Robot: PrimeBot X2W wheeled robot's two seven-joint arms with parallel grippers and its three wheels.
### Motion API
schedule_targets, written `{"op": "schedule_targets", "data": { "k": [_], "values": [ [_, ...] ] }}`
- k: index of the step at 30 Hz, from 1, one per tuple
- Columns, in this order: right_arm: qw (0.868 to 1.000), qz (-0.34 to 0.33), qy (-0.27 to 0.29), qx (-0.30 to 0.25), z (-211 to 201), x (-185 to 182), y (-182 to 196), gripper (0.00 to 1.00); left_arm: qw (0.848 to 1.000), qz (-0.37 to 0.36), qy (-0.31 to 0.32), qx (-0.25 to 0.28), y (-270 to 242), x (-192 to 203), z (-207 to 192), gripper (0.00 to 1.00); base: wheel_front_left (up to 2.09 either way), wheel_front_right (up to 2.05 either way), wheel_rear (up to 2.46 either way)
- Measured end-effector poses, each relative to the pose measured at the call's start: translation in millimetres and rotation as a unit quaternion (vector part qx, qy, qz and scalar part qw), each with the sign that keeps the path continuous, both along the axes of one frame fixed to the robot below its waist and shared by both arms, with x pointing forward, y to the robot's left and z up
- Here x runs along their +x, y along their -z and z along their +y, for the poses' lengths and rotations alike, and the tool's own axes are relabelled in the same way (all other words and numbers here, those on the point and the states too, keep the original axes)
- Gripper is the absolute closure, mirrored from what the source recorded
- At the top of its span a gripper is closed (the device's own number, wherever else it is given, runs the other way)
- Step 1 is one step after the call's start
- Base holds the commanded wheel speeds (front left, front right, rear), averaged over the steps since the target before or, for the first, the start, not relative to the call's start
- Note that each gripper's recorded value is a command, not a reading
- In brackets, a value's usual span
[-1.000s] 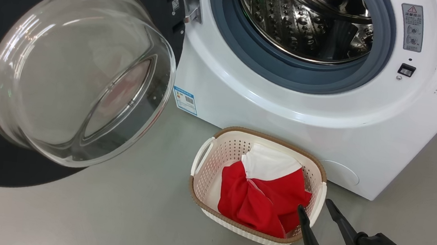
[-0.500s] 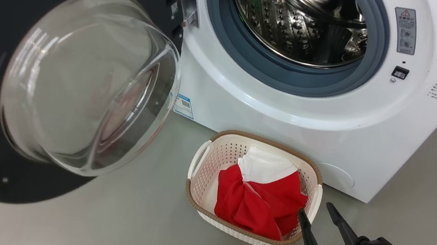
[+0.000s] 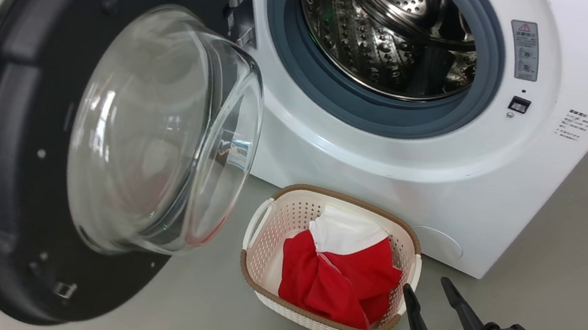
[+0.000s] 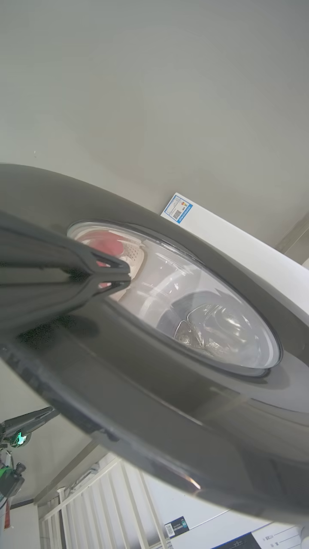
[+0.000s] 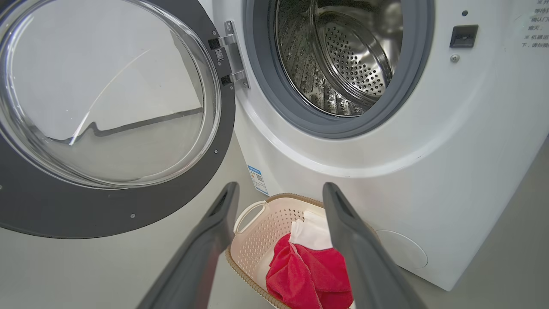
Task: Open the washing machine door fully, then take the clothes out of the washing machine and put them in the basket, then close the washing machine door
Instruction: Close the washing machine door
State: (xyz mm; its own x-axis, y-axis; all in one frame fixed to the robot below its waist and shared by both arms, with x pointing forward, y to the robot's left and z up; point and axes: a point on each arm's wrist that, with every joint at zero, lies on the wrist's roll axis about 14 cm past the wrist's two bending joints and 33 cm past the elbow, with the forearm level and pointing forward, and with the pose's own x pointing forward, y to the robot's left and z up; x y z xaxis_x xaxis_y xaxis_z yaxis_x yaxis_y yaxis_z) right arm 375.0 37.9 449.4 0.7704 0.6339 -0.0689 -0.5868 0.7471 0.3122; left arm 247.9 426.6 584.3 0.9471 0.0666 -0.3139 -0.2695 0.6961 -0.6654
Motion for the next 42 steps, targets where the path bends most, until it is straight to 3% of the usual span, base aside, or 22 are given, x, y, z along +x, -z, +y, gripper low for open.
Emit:
{"op": "schedule_targets", "data": {
  "k": [12,23,34,42],
  "values": [
    [1.000,-0.003,0.029,0.004,-17.5,3.3,-3.9,0.00,0.992,-0.045,0.122,0.012,-26.1,35.9,-66.8,1.00,0.00,0.00,0.00],
    [0.998,0.003,0.070,0.002,-44.7,7.9,0.5,0.00,0.972,-0.071,0.226,0.010,-32.1,74.8,-136.3,1.00,0.00,0.00,0.00],
    [0.995,0.010,0.100,0.000,-64.7,10.0,6.2,0.00,0.955,-0.122,0.270,0.001,-47.1,115.9,-182.8,1.00,0.00,0.00,0.00],
    [0.995,0.007,0.100,0.001,-64.1,10.2,3.5,0.00,0.961,-0.125,0.247,0.006,-42.5,116.4,-174.9,1.00,0.00,0.00,0.00]
  ]
}}
